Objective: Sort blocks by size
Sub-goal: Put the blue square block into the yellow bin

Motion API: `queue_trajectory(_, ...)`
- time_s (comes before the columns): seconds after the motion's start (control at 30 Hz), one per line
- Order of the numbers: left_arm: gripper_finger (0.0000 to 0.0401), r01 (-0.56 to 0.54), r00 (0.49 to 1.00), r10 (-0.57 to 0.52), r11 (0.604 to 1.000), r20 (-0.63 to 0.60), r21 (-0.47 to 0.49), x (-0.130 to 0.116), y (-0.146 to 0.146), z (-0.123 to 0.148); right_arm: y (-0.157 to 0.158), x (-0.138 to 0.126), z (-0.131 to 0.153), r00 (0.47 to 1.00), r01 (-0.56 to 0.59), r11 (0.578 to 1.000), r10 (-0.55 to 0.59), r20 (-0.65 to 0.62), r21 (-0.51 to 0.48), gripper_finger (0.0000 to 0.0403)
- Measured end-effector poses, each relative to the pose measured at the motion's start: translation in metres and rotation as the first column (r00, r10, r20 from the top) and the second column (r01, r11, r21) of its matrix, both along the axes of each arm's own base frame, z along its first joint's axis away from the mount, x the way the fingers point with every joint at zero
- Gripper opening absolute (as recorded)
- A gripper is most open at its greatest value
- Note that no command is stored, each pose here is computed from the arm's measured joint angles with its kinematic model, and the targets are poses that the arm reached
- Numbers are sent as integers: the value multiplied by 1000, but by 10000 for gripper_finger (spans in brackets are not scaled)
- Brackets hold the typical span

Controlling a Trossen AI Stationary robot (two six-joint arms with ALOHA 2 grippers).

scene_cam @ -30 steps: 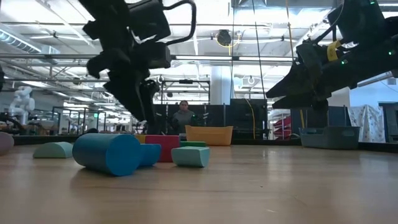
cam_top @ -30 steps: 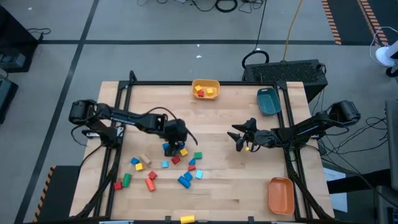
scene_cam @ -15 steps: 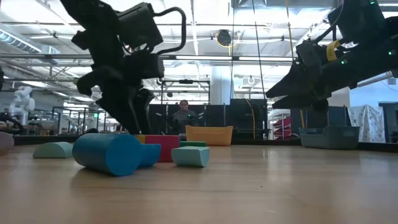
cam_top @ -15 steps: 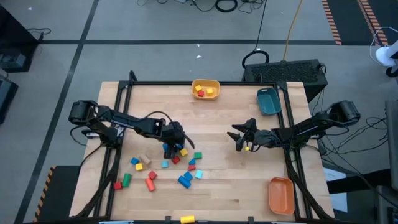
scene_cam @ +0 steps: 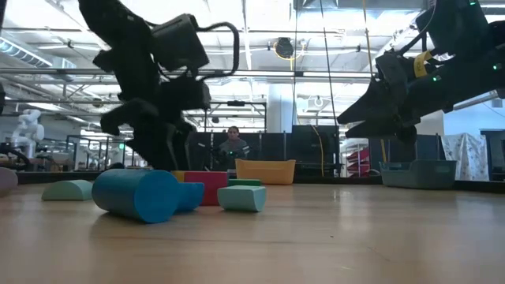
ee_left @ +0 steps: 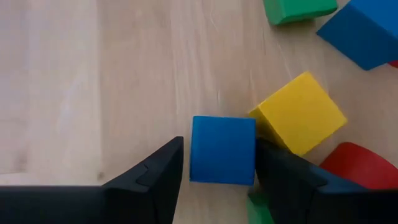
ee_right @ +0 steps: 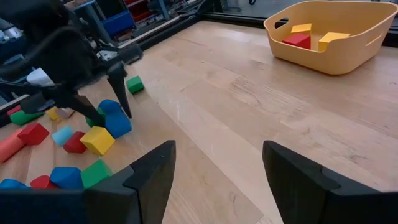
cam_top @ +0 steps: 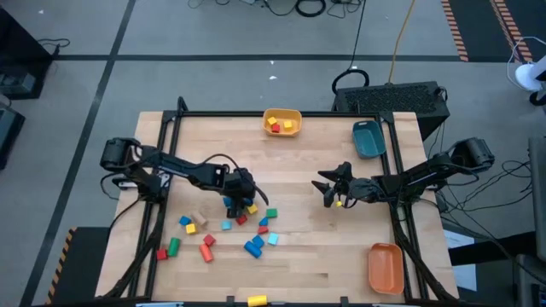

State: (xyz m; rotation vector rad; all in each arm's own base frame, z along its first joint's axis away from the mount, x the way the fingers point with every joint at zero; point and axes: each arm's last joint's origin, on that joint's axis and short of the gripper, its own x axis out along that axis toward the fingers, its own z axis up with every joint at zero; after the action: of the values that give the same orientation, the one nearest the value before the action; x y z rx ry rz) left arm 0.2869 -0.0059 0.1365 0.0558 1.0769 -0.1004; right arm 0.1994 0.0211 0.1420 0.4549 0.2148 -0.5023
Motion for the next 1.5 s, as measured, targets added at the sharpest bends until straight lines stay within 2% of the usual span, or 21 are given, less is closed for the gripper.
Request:
queue_trajectory(0.27, 188, -17, 1000, 17, 1000, -9, -16, 4, 0, -10, 0, 0, 1, 1000, 0, 1000, 0, 6, 1, 228)
queue_trajectory(0.53, 142, -22, 1000, 22, 1000, 4, -17, 6, 1, -9, 0, 0, 1, 1000, 0, 1000, 0, 6, 1, 228)
queue_trajectory(0.77, 139, -52, 998, 53, 999, 46, -16, 9, 10, -8, 0, 0, 1, 1000, 0, 1000, 0, 6, 1, 228)
queue_trajectory(1.2, 139, -130, 976, 116, 990, 185, 64, 31, 68, 23, 0, 0, 1, 1000, 10, 1000, -11, 20, 30, 228)
queue_trajectory(1.5, 139, -173, 956, 141, 979, 257, 104, 36, 107, 45, 0, 0, 1, 1000, 11, 999, -12, 21, 33, 228)
